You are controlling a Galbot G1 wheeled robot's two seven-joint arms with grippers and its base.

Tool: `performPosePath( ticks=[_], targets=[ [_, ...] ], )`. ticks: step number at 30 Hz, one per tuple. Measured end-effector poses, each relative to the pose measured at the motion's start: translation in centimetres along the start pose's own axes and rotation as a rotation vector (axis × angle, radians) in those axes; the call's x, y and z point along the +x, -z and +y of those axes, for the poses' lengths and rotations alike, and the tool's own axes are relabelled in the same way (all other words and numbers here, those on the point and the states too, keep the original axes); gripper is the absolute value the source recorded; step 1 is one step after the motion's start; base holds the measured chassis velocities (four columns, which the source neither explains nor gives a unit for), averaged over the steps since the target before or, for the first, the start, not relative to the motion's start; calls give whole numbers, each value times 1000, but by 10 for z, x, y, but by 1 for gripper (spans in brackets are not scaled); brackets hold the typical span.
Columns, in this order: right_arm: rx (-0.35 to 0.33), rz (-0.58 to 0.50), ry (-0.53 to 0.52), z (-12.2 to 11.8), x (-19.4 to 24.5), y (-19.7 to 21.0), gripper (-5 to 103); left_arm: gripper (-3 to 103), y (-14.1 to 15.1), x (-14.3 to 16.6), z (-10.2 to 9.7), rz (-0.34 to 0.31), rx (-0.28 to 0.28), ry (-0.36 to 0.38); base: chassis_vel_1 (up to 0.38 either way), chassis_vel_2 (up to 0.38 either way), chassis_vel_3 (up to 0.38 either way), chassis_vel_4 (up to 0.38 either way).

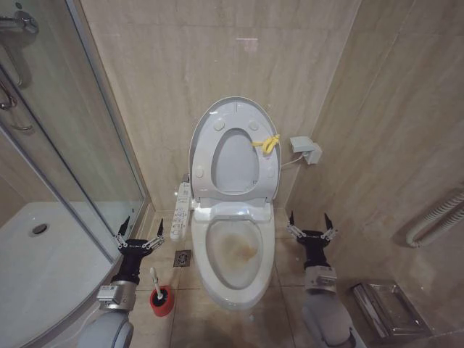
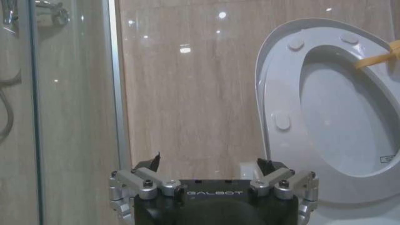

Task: Open the toilet lid, clean the toilet bowl with a toilet brush, close the toilet lid, and flush.

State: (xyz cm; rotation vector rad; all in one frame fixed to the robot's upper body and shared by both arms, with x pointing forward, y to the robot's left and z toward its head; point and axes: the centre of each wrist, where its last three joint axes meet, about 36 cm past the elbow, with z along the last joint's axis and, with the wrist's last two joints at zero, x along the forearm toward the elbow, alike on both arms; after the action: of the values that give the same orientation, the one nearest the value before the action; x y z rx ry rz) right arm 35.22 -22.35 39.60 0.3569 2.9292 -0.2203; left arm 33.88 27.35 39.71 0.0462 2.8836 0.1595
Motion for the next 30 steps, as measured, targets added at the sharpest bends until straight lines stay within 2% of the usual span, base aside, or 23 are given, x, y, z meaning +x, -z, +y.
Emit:
performPosePath(
  ticks=[3,7,11,16,30],
  targets=[
    [-9,0,13,3,1,0,100,100,0,0,0,0,0,0,0,0,0,0],
    [-55,-5,79,4,1,2,100,100,0,0,0,0,0,0,0,0,0,0],
    [-68,-7,128,0,-2,1,100,100,0,0,0,0,0,0,0,0,0,0],
    [-61,0,157,-8,-5,-3,100,100,0,0,0,0,0,0,0,0,0,0],
    [-46,16,150,-22,-6,-6,100,100,0,0,0,0,0,0,0,0,0,0]
  ],
)
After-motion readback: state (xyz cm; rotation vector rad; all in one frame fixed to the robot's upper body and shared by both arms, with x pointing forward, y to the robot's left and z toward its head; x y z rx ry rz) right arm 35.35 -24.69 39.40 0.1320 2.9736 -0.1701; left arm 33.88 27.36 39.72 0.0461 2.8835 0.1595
